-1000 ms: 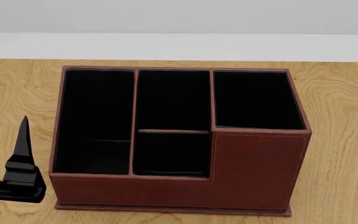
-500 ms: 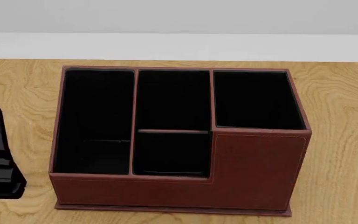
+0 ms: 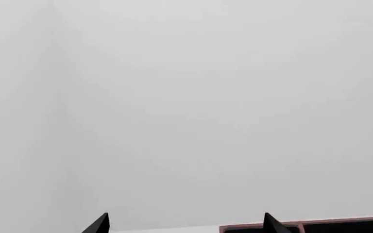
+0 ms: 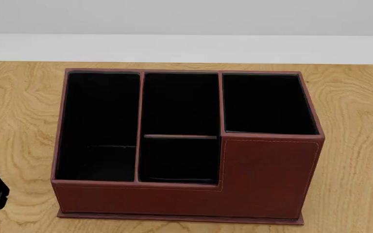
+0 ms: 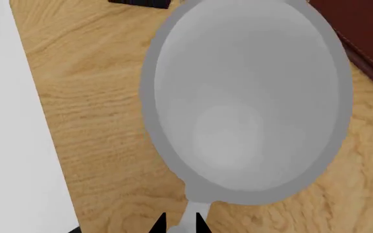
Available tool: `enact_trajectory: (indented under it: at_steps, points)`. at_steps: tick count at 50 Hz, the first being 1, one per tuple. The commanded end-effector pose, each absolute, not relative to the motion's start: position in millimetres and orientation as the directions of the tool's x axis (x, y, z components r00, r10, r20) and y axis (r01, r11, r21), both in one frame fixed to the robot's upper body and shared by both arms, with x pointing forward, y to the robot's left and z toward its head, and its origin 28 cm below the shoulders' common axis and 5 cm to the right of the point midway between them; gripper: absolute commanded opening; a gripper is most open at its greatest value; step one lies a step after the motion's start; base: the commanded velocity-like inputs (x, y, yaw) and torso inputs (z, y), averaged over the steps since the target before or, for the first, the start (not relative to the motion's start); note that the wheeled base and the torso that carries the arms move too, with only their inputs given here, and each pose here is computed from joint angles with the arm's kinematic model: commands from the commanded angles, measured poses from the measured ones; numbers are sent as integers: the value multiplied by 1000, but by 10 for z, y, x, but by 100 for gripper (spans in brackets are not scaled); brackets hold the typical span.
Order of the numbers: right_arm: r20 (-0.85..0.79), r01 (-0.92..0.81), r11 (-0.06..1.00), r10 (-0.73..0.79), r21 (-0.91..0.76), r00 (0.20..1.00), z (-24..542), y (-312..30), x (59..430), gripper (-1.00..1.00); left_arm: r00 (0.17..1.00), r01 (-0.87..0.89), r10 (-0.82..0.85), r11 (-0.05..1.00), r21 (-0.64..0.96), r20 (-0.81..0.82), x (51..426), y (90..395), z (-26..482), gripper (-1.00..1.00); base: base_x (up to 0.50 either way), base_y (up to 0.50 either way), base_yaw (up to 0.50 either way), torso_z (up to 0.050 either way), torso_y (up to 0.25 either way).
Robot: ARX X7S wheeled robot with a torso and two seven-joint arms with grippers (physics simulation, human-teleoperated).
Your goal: Pick up the white mug and place it to the right of the caddy.
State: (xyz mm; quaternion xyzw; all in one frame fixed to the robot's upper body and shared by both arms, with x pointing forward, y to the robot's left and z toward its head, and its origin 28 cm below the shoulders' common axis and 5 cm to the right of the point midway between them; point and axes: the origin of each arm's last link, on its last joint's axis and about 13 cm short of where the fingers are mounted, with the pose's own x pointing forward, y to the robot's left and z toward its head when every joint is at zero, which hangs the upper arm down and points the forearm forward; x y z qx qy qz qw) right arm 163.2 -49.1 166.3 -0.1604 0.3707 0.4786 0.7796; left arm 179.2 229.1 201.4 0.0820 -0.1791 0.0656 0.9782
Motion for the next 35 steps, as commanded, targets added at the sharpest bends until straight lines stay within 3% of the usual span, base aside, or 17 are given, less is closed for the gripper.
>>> enact_trajectory:
  at_steps: [1,35]
  points:
    - [-704,-859,506,637,74,315,1814,-523,1687,-100,926,-165,107,978,131,363,1781,2307,2007,100,0,0,0,0,0]
    - [-667,-807,585,631,74,397,2018,-636,1988,-100,923,-166,108,978,130,370,1771,2318,2009,100,0,0,0,0,0]
